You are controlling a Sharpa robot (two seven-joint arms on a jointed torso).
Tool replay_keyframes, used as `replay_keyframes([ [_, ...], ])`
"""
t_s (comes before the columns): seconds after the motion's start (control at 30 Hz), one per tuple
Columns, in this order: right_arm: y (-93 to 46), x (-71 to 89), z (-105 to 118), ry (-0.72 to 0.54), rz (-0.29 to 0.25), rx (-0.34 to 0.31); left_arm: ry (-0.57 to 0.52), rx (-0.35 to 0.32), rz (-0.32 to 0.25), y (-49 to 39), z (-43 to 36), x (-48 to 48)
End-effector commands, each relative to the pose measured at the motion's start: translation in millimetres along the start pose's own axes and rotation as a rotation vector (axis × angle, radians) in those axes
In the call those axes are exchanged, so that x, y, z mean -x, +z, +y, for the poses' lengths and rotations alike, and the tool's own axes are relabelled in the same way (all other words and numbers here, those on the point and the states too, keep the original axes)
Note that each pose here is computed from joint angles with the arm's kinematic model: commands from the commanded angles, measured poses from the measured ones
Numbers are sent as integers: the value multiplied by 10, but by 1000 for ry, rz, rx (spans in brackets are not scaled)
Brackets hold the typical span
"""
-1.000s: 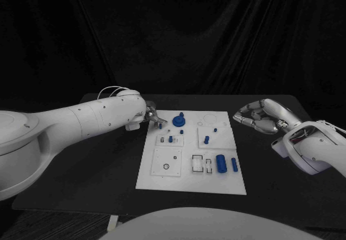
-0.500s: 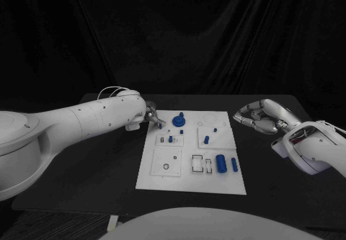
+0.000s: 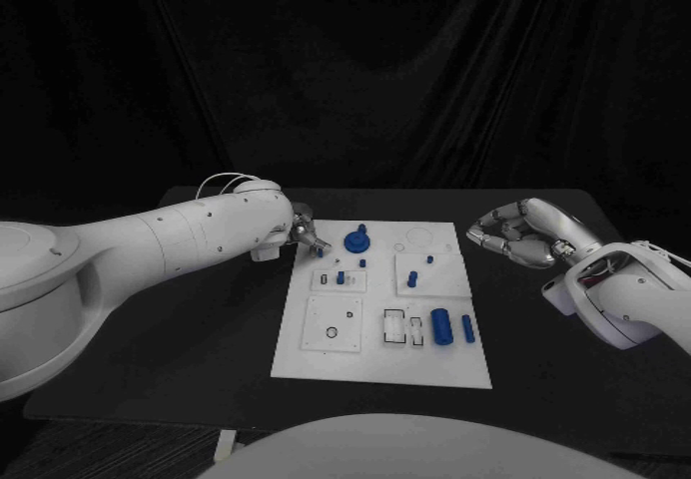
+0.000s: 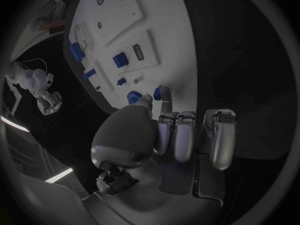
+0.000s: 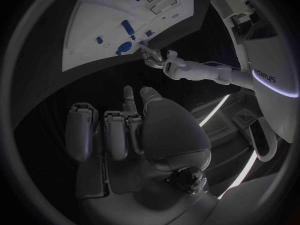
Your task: Assemble the parts on the task board
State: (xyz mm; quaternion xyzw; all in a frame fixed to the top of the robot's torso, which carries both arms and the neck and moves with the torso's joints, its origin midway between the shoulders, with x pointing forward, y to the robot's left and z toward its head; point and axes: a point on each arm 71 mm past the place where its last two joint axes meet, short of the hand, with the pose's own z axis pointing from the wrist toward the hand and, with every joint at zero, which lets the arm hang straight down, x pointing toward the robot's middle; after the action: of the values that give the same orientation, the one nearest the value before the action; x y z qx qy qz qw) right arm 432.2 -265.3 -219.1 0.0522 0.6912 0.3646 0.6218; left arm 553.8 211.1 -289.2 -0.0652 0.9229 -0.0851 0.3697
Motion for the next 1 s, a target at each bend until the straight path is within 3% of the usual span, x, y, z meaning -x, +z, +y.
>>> replay_keyframes([
  [0.03,-8,-7,-17,1,2,-19,5,-15,17,4,-22,-21],
  [1.0,-1,-24,-35,2,14,-36,10,-26,29,10,-39,-32],
])
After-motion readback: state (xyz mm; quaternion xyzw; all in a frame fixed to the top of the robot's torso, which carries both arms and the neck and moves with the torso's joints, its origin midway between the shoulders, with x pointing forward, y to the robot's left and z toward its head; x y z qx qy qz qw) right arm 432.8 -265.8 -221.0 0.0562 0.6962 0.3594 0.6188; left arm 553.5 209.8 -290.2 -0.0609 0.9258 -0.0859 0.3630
